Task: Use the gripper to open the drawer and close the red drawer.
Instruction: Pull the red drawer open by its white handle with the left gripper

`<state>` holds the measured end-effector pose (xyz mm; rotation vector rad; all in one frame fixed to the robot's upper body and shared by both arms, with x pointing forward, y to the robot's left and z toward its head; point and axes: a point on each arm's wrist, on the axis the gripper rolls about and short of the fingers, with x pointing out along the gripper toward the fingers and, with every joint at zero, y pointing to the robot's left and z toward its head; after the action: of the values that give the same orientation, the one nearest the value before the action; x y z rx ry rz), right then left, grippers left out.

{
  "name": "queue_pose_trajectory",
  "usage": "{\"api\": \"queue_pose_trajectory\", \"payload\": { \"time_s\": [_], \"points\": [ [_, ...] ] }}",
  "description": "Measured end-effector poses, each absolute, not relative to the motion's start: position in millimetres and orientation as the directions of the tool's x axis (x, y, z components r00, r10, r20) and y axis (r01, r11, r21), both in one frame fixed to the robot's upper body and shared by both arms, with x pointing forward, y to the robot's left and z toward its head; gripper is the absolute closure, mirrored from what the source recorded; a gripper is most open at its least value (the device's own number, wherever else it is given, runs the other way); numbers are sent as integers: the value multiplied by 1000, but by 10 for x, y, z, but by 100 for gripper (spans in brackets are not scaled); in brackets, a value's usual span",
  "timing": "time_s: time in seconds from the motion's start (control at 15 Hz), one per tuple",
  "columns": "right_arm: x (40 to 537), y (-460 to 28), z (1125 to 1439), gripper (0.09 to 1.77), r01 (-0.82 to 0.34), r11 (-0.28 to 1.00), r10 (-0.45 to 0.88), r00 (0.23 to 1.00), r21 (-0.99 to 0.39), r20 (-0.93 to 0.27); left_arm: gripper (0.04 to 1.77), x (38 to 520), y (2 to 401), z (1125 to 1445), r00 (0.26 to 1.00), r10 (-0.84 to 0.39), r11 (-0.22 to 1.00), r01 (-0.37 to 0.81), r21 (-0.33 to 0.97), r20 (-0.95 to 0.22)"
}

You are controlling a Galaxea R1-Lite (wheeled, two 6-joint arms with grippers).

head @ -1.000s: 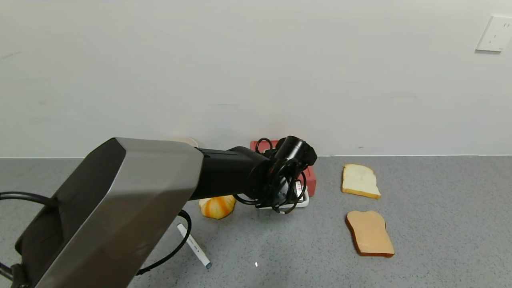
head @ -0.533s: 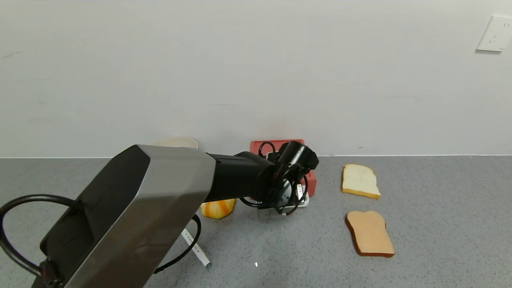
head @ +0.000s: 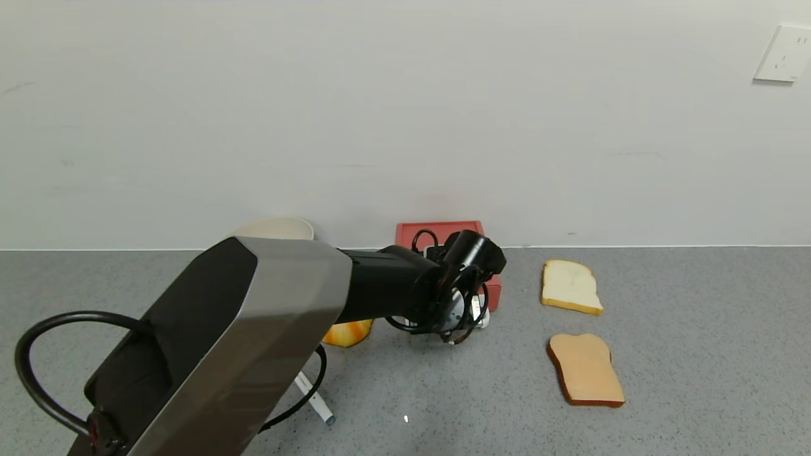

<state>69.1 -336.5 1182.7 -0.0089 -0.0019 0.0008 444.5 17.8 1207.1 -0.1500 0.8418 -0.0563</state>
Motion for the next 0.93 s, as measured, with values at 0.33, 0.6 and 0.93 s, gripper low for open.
{"api": "queue_pose_trajectory", "payload": {
  "time_s": [0.33, 0.6, 0.93],
  "points": [
    [691, -3365, 11827, 15, -1, 1000, 1, 1000, -9, 2, 170, 4380, 190, 12061, 616, -84, 993, -14, -117, -783],
    [691, -3365, 11827, 15, -1, 1000, 1, 1000, -9, 2, 170, 4321, 177, 12042, 581, -72, 994, -23, -104, -811],
    [691, -3365, 11827, 15, -2, 1000, 2, 1000, -9, 2, 170, 4230, 150, 12010, 538, -60, 993, -54, -105, -841]
  ]
}}
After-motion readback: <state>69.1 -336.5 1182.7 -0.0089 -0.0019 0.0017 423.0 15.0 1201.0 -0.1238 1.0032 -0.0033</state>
